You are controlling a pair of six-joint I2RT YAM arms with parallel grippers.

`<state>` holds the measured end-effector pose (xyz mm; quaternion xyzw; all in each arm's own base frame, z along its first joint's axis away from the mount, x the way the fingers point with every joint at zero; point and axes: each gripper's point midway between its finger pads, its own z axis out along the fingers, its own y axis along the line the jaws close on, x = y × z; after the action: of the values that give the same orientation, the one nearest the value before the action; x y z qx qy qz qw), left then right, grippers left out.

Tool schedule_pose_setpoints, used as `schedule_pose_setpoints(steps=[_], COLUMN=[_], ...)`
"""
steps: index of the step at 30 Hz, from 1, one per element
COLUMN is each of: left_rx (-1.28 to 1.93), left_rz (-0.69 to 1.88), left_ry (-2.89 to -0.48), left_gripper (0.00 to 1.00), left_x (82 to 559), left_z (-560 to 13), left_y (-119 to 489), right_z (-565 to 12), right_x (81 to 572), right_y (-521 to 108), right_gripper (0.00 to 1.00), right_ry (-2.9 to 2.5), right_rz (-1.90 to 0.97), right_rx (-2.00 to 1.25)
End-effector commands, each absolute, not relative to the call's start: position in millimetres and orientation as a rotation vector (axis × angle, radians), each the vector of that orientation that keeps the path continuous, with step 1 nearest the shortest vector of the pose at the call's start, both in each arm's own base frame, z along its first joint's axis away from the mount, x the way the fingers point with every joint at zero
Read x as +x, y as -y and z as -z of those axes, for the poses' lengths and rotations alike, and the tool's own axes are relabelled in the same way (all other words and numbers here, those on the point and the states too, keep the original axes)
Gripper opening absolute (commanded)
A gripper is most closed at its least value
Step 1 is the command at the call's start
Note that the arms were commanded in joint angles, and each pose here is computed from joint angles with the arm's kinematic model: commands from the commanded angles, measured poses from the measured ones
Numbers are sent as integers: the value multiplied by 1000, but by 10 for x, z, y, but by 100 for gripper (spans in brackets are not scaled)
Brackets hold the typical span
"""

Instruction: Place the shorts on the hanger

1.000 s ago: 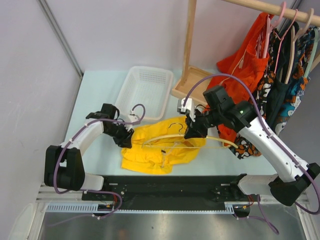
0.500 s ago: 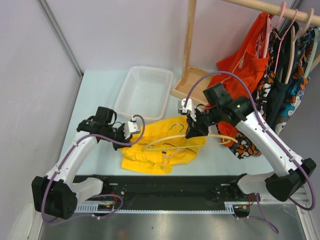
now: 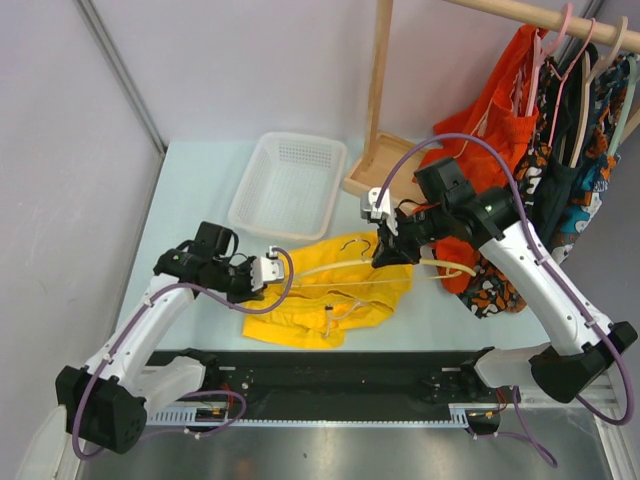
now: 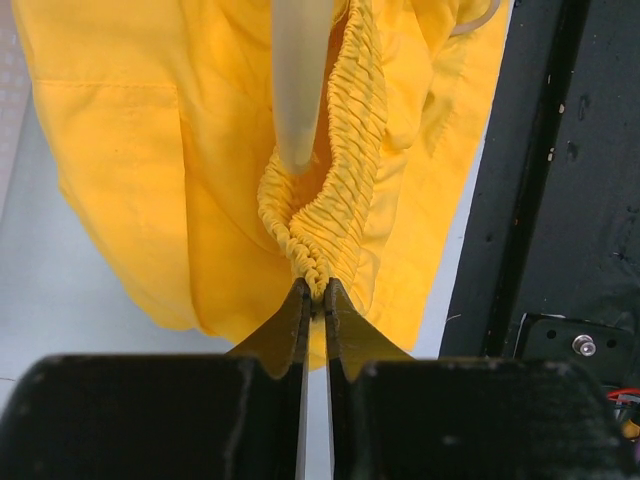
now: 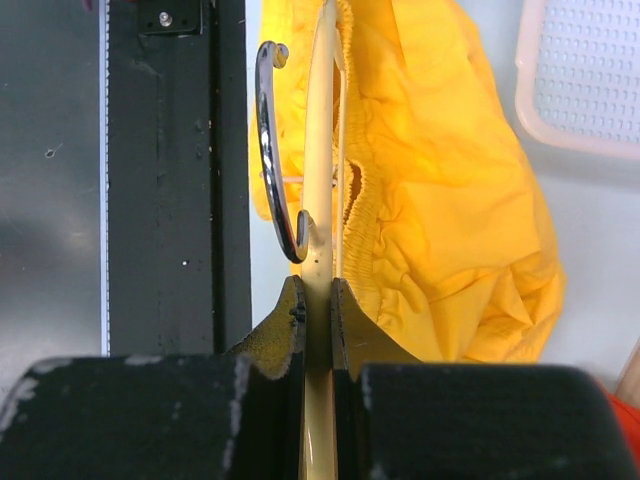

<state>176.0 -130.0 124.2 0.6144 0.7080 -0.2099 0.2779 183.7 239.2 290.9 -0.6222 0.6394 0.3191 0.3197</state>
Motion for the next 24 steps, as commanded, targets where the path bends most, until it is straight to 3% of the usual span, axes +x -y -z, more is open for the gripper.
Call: schedule_pose_setpoints(steps=[1, 14, 24], left_rx=[1690, 1702, 1750], left_rz=[532, 522, 482], left_ry=[-1809, -1746, -1716], left_gripper=[7, 8, 6], left_x=[1766, 1733, 1664], left_z=[-1329, -1492, -1471], left_y=[1337, 1397, 1386], right_z=[-2986, -2687, -2861], right_x=[1801, 1839, 1958], right_y=[-2416, -2479, -2475], right_gripper=[0, 0, 0], right_ry=[-1633, -1698, -1713], right_rz=[-870, -880, -932], right_rx=[-1655, -1700, -1581])
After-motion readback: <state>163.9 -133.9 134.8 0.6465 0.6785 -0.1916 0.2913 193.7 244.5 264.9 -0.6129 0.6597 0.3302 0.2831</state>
